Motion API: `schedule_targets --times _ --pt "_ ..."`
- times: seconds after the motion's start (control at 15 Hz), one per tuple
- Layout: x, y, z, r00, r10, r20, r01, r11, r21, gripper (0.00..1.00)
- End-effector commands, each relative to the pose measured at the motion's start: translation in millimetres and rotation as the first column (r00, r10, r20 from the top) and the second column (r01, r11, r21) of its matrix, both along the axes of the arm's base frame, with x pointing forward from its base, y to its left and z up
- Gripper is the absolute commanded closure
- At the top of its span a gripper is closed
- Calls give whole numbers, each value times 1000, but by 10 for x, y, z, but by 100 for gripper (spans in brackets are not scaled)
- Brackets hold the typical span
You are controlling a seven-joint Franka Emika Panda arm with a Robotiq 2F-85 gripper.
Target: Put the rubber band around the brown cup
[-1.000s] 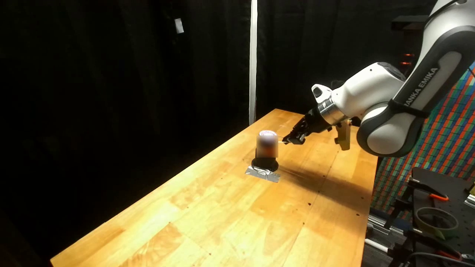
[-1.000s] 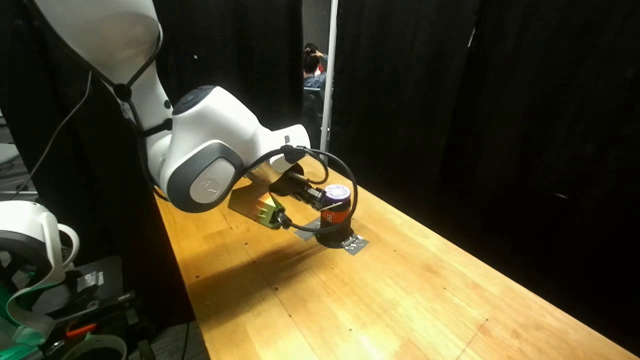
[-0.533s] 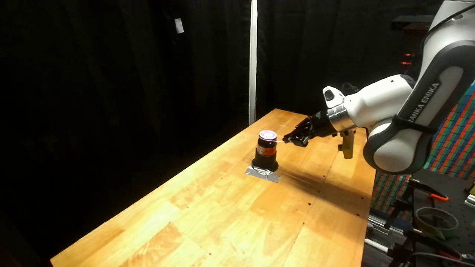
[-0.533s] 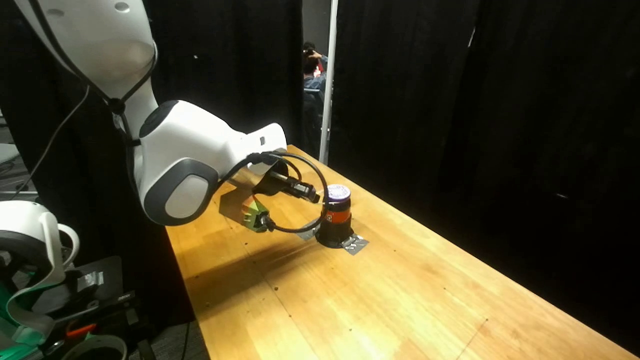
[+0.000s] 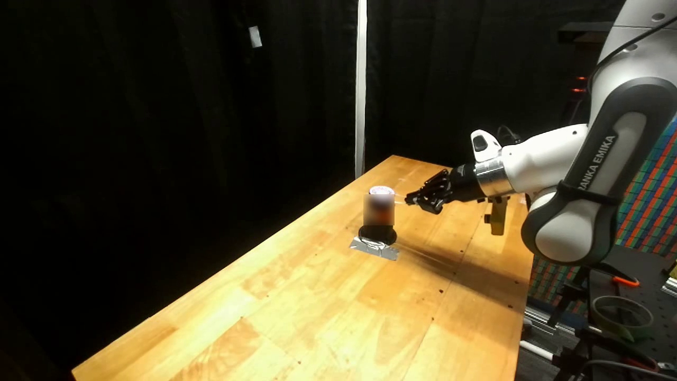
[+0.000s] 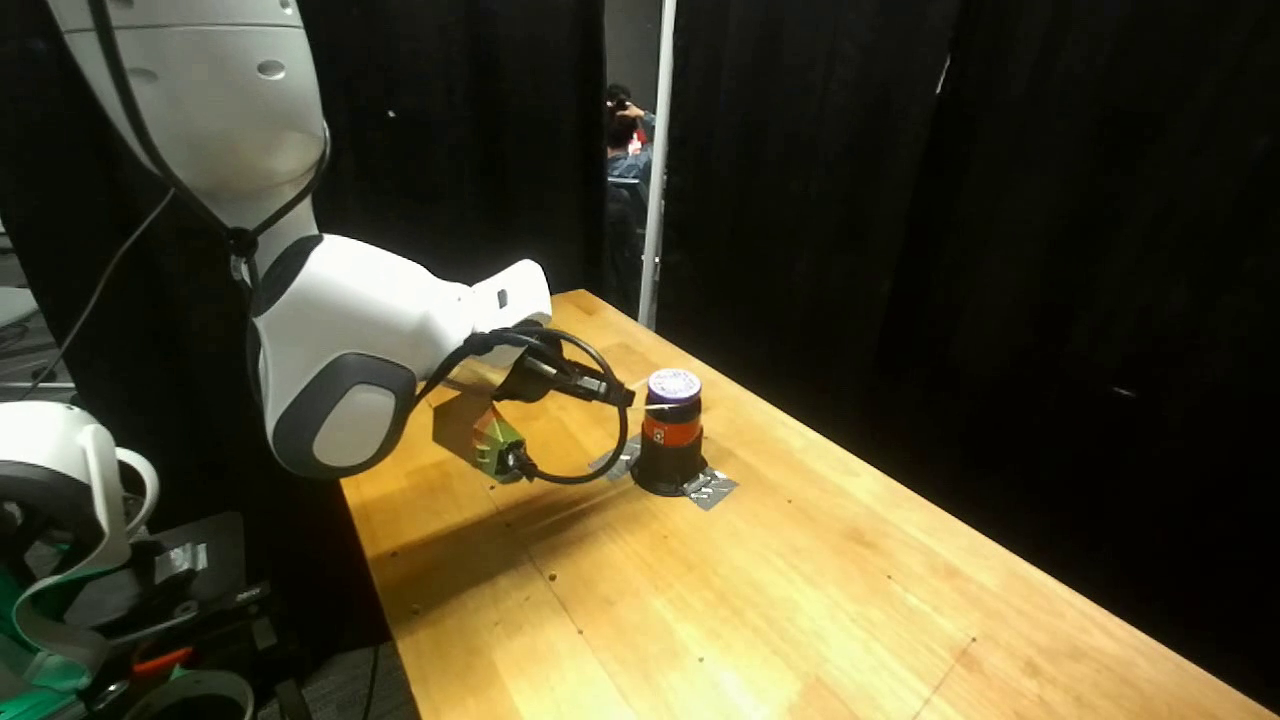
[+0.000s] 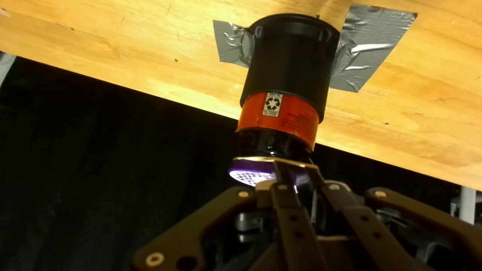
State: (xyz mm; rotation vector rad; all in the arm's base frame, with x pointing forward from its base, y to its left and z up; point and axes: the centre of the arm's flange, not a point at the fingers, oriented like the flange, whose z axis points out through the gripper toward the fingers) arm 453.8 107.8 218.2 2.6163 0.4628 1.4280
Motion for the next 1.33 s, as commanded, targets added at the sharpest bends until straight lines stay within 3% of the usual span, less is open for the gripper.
schedule_targets --times 0.0,0.4,0.73,0.87,1.0,1.07,1.13,1.27 --pt "-111 -28 -83 998 -11 58 11 1000 -1 85" --pt "-274 -45 -215 982 -5 188 8 1000 -16 83" --pt "-139 1 -98 980 5 199 0 1000 -29 85" --pt "-95 -26 24 993 -1 121 3 1000 -20 86" --pt "-19 -104 240 998 -5 -57 5 1000 -8 85" --pt "44 -157 385 992 -21 -121 18 1000 -22 62" --pt "107 -205 583 982 -37 -184 31 999 -32 61" --pt "117 -309 683 953 -61 -297 46 997 -59 47"
